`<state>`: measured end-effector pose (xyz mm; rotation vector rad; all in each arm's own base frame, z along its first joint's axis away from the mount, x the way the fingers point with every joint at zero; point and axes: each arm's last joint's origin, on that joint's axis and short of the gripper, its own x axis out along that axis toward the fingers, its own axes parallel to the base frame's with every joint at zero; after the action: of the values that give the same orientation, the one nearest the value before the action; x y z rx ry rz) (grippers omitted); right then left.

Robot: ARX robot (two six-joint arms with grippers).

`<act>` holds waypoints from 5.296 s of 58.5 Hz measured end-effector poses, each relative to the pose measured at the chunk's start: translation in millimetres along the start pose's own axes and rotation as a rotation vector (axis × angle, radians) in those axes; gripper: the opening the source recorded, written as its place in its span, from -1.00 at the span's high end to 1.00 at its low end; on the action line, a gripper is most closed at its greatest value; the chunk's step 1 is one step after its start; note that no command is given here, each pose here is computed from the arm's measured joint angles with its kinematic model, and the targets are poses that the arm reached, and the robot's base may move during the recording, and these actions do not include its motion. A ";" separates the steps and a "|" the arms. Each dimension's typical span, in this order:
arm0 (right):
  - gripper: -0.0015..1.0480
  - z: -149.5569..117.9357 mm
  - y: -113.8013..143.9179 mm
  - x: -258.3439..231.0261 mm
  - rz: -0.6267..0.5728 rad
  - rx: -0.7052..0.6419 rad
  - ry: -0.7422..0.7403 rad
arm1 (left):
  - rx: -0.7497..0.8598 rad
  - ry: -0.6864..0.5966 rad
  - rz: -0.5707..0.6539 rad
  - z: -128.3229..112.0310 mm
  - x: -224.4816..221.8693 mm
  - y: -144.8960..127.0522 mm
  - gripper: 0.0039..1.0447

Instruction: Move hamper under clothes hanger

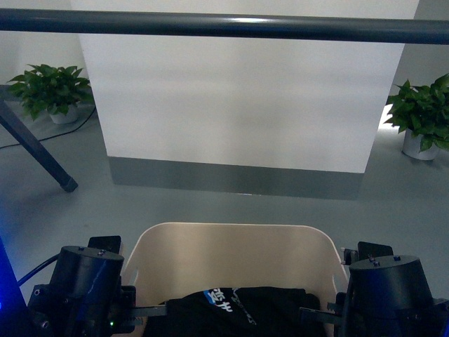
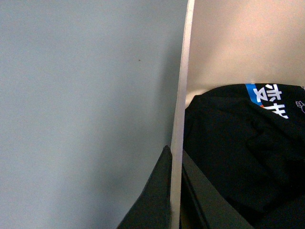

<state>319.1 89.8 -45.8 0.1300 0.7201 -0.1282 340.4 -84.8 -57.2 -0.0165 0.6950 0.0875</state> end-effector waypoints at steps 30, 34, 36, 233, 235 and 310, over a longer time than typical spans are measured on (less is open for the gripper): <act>-0.02 -4.0 5.5 0.7 0.027 0.027 0.007 | -0.030 0.035 -0.058 -5.5 -4.7 -5.1 -0.12; -0.19 -0.3 7.2 -0.9 0.031 0.028 0.000 | -0.032 0.029 -0.061 -2.6 -7.7 -4.9 -0.29; -0.32 4.3 8.7 -2.7 0.036 0.031 -0.011 | -0.034 0.019 -0.064 1.9 -10.6 -5.0 -0.43; -0.85 53.0 -90.2 -283.8 0.142 -0.231 -0.713 | 0.015 -0.697 -0.090 50.8 -301.9 105.3 -0.88; -0.85 53.0 -90.2 -283.8 0.142 -0.231 -0.713 | 0.015 -0.696 -0.090 50.7 -301.8 105.3 -0.88; -0.73 55.7 -85.8 -202.4 0.215 -0.077 -0.615 | 0.015 -0.696 -0.091 50.7 -301.8 105.3 -0.88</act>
<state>190.6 11.0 123.7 0.0860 0.0948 0.0668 133.0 -0.3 176.4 -0.0021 -0.0013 -0.0031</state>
